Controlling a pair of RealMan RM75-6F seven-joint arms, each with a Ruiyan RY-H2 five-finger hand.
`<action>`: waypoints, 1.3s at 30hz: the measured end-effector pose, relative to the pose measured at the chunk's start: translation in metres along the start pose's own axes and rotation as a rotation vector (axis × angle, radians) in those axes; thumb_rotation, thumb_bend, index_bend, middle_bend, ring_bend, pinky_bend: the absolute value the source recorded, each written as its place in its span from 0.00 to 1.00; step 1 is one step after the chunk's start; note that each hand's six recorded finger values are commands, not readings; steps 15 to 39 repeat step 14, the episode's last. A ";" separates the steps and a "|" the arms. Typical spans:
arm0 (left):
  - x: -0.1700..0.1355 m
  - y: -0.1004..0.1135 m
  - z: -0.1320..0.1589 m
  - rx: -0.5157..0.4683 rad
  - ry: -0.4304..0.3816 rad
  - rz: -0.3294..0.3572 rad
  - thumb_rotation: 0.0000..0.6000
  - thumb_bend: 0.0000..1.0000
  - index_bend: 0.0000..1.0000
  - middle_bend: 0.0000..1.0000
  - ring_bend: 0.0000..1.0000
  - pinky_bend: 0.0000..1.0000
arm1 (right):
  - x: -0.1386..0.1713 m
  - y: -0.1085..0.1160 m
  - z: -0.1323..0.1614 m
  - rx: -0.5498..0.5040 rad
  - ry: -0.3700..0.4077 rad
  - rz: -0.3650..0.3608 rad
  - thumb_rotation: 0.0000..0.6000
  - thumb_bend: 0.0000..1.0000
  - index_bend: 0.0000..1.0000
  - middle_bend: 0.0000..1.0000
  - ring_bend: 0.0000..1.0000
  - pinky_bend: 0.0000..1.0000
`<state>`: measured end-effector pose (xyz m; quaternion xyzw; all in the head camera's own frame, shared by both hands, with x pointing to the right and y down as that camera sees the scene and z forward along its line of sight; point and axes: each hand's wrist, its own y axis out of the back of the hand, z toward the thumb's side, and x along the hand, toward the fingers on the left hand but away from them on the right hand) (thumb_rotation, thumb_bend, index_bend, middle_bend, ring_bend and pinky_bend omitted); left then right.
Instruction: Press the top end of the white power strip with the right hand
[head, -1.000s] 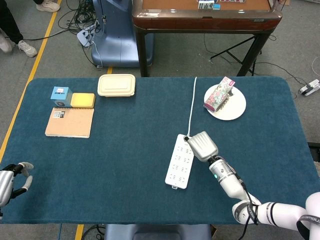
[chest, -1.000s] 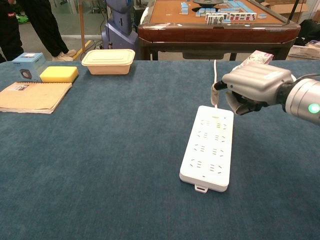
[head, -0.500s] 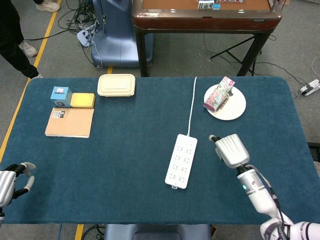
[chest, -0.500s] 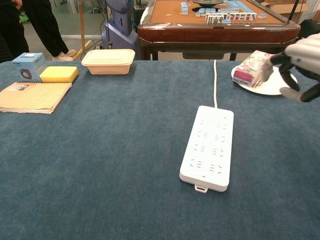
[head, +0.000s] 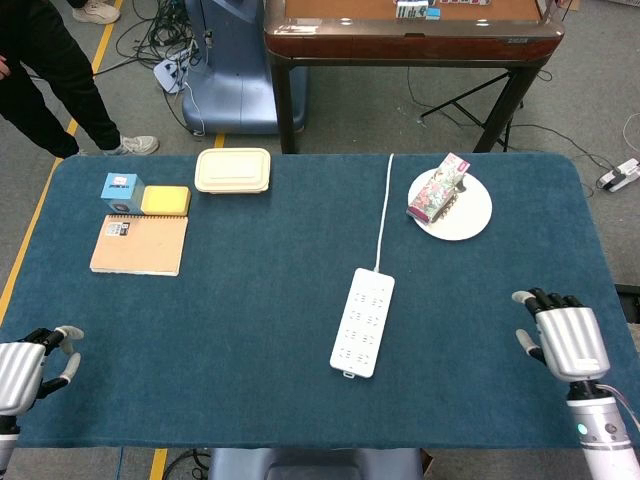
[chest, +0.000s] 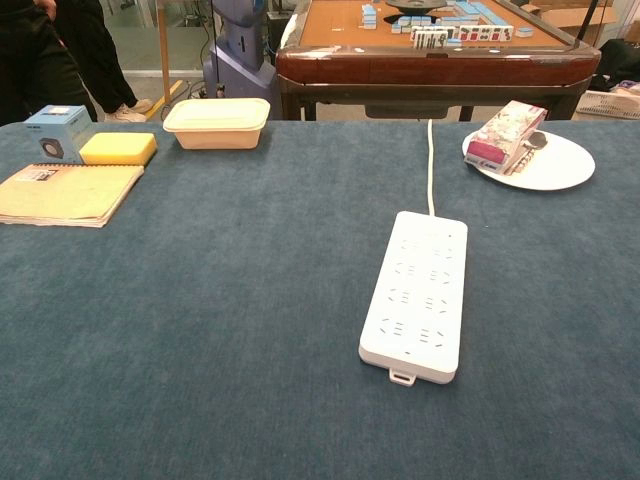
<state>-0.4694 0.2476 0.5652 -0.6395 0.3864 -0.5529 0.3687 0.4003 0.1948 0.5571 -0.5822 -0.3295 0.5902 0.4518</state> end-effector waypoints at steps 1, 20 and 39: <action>0.000 0.000 0.001 -0.001 -0.002 0.000 1.00 0.41 0.50 0.56 0.47 0.68 | 0.004 -0.002 -0.006 -0.008 -0.018 -0.002 1.00 0.20 0.35 0.37 0.42 0.47; 0.004 -0.006 0.011 -0.008 -0.034 -0.008 1.00 0.41 0.50 0.56 0.47 0.68 | 0.025 -0.004 -0.049 -0.092 -0.118 -0.016 1.00 0.20 0.35 0.36 0.41 0.47; 0.004 -0.006 0.011 -0.008 -0.034 -0.008 1.00 0.41 0.50 0.56 0.47 0.68 | 0.025 -0.004 -0.049 -0.092 -0.118 -0.016 1.00 0.20 0.35 0.36 0.41 0.47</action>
